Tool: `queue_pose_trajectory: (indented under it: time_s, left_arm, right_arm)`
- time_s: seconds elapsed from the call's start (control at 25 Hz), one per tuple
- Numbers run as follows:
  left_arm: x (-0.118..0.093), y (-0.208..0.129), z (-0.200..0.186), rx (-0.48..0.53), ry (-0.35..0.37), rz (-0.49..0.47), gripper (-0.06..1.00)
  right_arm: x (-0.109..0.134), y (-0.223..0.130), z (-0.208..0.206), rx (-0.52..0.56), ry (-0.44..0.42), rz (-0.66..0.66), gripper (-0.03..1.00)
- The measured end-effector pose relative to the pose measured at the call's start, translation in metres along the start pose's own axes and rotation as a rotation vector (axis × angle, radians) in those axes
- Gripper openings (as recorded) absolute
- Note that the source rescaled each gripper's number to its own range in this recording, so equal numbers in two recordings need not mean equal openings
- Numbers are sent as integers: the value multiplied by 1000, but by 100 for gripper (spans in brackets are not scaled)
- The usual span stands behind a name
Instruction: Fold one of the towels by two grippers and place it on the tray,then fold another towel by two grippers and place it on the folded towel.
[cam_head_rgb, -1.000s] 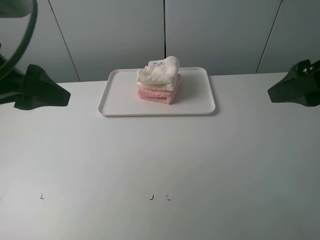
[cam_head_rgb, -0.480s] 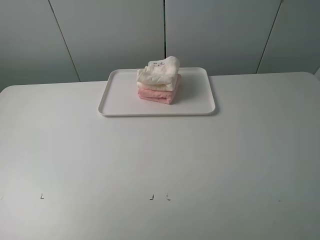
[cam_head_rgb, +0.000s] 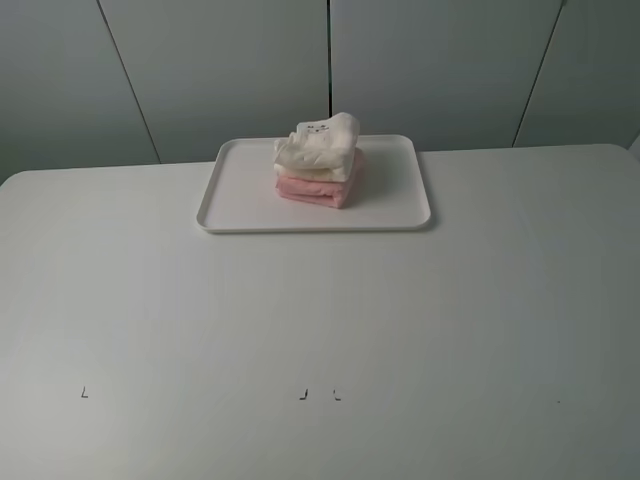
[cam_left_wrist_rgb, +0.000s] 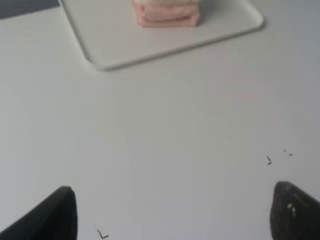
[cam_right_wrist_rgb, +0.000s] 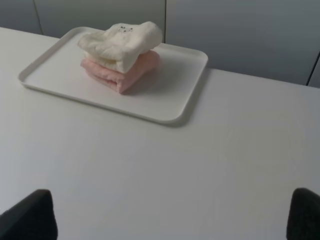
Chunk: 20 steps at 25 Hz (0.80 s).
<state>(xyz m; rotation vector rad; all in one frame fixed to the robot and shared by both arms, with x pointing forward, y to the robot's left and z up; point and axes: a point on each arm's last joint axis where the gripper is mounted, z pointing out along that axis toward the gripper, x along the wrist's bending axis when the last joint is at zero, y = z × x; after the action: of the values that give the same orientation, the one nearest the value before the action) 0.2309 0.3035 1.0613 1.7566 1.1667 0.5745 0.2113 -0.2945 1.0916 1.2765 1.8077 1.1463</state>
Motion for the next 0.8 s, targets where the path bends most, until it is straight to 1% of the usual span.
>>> queue_pose_trajectory:
  time_s: [0.12,0.4,0.56,0.8]
  left_arm:
    - [1,-5,-2,33,11,1,100]
    - [4,-6,3,5,40,27,100]
    - [4,-6,4,0,40,38,100]
    - [5,-6,4,-1,50,84,100]
  right_arm:
    - [0,-4,-1,-9,-4,-3,100]
    - [-3,-27,28,97,-10,4,100]
    - [-3,-28,32,79,-13,3,100]
    - [-3,-27,32,76,-14,1,100]
